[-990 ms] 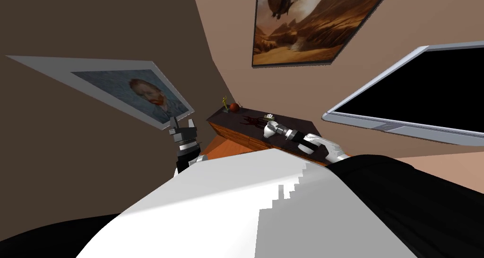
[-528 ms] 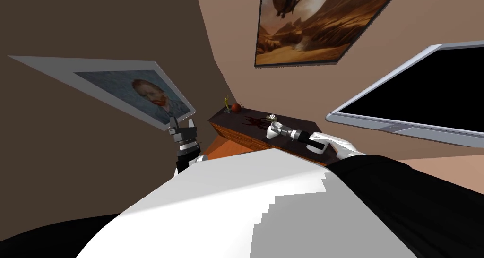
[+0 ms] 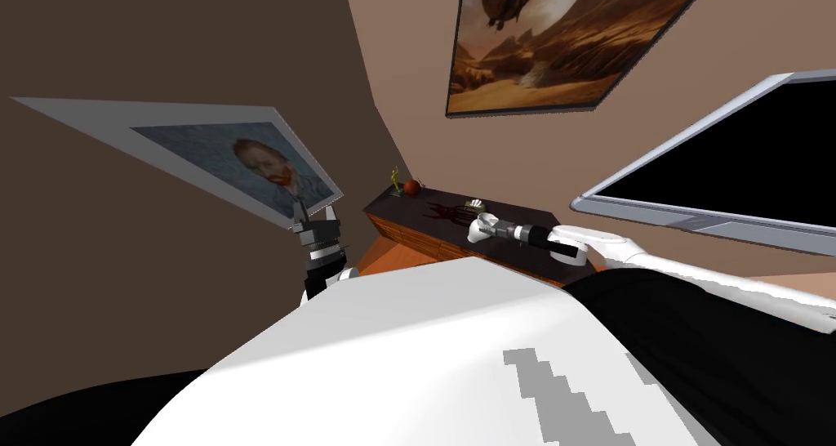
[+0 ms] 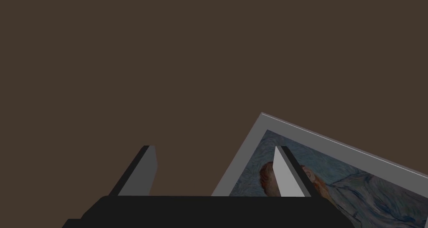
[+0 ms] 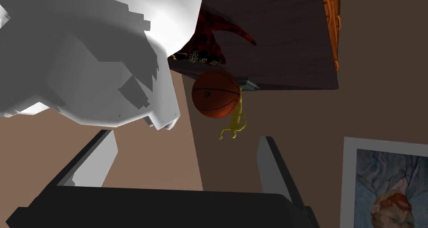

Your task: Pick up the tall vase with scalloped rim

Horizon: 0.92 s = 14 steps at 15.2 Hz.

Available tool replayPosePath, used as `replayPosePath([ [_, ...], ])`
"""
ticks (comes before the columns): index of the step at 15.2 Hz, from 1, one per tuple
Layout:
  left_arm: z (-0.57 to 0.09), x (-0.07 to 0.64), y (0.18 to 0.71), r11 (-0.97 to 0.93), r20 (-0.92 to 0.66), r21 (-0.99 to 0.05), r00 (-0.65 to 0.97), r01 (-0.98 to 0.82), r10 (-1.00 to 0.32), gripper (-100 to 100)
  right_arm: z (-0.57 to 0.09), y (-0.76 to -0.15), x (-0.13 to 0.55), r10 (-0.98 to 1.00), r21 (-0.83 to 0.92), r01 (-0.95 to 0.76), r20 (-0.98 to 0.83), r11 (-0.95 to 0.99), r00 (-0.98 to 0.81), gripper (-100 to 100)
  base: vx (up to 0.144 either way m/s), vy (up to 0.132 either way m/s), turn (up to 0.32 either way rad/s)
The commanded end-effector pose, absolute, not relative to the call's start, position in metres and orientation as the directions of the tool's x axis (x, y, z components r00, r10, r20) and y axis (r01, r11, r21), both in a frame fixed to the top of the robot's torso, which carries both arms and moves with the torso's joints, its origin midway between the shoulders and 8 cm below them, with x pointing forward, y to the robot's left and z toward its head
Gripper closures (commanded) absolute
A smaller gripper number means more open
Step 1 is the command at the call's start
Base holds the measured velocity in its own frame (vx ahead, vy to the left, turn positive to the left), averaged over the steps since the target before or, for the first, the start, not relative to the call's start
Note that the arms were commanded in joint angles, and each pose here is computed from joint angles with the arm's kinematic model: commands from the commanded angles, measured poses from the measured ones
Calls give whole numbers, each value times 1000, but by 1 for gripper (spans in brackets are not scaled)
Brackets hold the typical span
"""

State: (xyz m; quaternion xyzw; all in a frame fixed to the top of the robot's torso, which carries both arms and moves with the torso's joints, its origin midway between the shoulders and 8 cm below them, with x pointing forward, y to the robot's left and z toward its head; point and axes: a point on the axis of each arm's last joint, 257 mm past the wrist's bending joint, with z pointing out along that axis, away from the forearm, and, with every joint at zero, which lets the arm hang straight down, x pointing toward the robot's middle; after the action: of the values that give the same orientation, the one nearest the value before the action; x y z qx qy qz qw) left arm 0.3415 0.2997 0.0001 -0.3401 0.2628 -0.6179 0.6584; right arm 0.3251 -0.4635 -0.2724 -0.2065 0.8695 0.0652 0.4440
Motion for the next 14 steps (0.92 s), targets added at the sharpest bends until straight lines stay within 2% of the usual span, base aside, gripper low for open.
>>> replayPosePath([
  [1, 0, 341, 300, 5, 74, -773, 98, 635, -992, 0, -281, -489, 312, -369, -123, -428, -744, 895, -557, -100, 87, 112, -8],
  [14, 0, 341, 300, 5, 74, -773, 98, 635, -992, 0, -292, -607, 252, -603, -318, -513, -423, 798, -676, -100, 77, 121, -16],
])
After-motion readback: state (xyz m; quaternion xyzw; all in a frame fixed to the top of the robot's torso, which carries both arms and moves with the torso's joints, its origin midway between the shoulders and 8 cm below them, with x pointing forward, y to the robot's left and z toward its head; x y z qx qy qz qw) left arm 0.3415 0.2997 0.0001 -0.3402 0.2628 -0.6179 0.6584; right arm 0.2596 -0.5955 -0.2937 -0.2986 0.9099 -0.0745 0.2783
